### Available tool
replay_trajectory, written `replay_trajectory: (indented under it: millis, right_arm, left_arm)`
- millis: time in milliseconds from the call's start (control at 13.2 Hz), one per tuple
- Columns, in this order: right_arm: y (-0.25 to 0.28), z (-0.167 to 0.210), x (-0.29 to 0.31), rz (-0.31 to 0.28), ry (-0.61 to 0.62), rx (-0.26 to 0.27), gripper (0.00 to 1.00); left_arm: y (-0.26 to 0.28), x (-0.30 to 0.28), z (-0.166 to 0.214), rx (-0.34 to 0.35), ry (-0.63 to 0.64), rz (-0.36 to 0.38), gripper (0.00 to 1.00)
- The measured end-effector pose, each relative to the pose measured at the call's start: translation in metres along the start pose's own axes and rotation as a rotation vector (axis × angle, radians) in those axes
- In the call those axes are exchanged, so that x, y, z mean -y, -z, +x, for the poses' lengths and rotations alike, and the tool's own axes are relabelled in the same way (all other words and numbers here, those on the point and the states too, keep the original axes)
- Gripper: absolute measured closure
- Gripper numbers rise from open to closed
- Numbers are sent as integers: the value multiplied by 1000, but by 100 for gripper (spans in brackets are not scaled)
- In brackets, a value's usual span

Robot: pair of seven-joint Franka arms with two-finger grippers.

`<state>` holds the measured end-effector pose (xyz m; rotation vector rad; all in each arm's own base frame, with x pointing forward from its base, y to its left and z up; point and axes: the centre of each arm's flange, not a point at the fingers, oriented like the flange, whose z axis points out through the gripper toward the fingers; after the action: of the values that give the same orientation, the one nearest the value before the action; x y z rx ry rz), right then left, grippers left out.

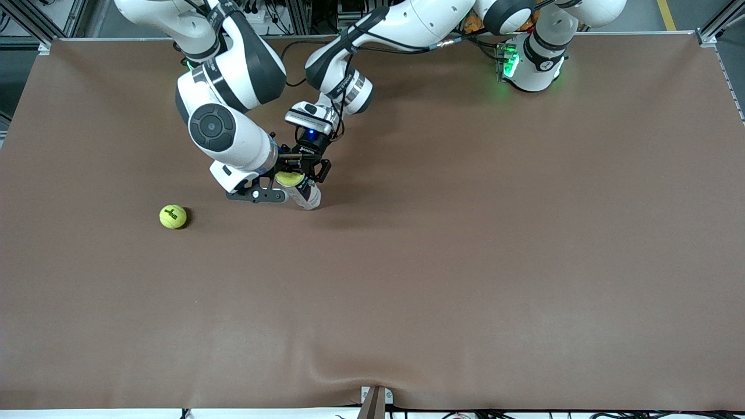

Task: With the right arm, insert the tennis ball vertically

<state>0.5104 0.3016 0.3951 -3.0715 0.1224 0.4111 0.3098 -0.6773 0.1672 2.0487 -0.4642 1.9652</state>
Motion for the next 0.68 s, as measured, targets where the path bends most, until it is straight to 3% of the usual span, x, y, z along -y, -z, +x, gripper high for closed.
replay_trajectory:
  millis: [456, 684]
  right_arm:
    - [1, 2, -4, -2, -4, -1, 0]
    - [6, 13, -25, -34, 29, -10, 0]
  left_arm:
    - [0, 0, 0, 0, 0, 0, 25]
    - [0, 0, 0, -1, -1, -1, 25]
